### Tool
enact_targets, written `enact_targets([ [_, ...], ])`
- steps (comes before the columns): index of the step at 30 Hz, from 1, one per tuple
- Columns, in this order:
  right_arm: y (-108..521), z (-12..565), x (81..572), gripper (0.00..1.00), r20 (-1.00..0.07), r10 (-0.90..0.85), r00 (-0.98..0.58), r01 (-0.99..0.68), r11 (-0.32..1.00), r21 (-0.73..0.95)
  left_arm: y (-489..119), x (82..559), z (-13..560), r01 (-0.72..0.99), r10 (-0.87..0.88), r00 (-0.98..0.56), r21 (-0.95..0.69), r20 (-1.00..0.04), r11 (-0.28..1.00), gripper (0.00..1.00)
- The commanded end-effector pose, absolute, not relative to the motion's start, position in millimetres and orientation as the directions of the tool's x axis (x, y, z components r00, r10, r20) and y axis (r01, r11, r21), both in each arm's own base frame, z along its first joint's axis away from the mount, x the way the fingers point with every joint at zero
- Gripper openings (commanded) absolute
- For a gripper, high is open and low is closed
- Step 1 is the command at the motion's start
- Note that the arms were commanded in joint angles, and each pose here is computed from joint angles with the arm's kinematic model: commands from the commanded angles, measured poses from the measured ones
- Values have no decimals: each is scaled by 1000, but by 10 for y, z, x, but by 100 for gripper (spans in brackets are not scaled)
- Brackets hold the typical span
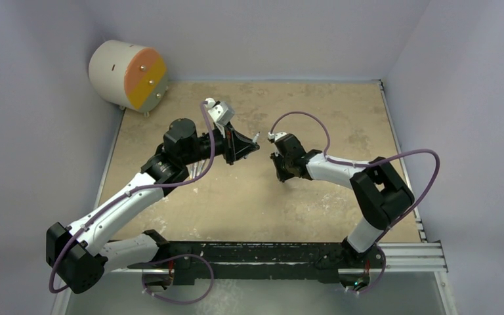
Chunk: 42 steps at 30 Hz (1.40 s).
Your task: Insert the pens into the pen caps
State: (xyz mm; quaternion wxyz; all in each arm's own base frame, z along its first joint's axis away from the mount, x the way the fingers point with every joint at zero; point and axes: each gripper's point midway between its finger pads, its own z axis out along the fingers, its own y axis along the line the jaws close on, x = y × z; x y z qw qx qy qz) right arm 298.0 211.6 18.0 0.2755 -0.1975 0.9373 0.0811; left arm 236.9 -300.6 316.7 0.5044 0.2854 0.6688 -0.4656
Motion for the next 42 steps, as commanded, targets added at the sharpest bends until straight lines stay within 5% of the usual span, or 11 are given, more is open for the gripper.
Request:
enact_targets([
  [1, 2031, 146, 2908, 13, -503, -300, -810, -368, 929, 38, -2992, 2372, 3453, 874, -133, -263, -294, -956, 387, 0],
  [4, 2085, 353, 2980, 0, -565, -246, -788, -344, 936, 72, -2988, 2373, 3457, 874, -134, -259, -291, -957, 389, 0],
  [13, 2260, 2611, 3411, 0, -932, 156, -326, -369, 887, 278, -3072, 2312, 3632, 889, -240, -274, -340, -931, 306, 0],
  [18, 2068, 4042, 3080, 0, -890, 454, 40, -519, 771, 369, -3210, 2030, 3902, 912, -386, -342, -401, -857, 81, 0],
  [23, 1962, 4864, 2587, 0, -750, 642, 161, -693, 615, 377, -3144, 1861, 4200, 917, -527, -373, -390, -763, -83, 0],
  [30, 2106, 5107, 2289, 0, -704, 699, 126, -821, 471, 321, -3070, 1724, 4449, 895, -611, -442, -370, -657, -249, 0],
  [42, 2435, 4957, 2278, 0, -754, 654, 63, -890, 378, 253, -3229, 1707, 4379, 909, -566, -413, -364, -714, -204, 0],
])
